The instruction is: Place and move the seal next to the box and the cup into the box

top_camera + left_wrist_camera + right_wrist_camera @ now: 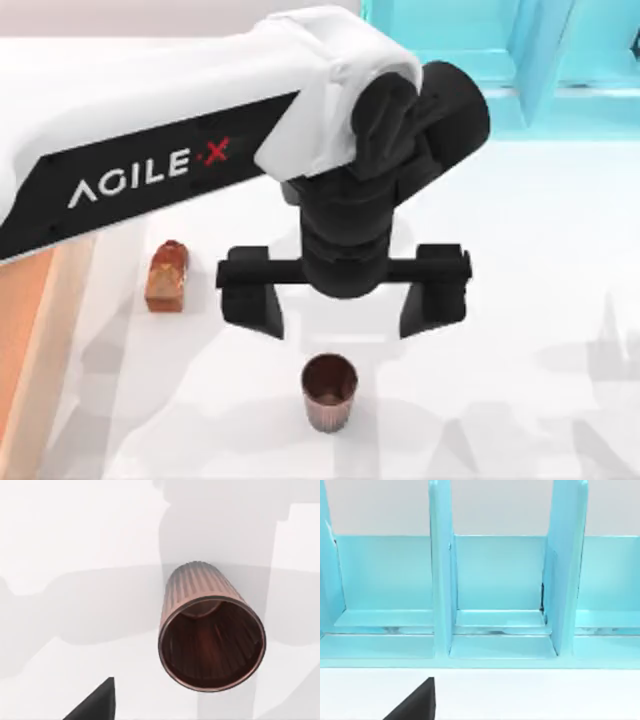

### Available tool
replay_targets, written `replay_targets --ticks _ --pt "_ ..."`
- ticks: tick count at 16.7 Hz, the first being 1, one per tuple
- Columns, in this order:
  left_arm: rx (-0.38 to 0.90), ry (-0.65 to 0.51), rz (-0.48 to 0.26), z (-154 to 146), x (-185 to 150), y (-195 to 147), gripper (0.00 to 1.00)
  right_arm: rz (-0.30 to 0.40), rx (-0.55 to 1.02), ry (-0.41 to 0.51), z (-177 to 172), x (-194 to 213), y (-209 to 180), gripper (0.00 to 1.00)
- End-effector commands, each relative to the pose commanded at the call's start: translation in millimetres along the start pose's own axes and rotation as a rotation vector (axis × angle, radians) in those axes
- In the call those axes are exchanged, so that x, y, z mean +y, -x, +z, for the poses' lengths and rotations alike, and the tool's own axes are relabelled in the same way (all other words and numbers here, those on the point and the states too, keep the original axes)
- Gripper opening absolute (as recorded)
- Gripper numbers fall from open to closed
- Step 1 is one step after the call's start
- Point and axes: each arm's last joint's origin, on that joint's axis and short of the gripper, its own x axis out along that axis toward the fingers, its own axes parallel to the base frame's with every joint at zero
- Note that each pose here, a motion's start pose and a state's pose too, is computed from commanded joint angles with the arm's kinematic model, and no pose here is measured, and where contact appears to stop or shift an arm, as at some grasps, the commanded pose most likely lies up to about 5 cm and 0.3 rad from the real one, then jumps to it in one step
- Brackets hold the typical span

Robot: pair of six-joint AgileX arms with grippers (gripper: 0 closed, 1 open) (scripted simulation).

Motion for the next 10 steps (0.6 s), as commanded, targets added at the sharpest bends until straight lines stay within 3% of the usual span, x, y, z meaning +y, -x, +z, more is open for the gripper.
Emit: replay_targets --ticks 7,10 --pt "0.012 0.000 0.003 -9.4 -12.0 -5.2 1.00 0.000 0.000 0.000 0.0 0.0 0.0 1.00" --pt "0.016 -0.002 0.006 -9.1 -13.2 -25.7 1.00 0.000 0.000 0.000 0.0 0.0 0.0 1.00"
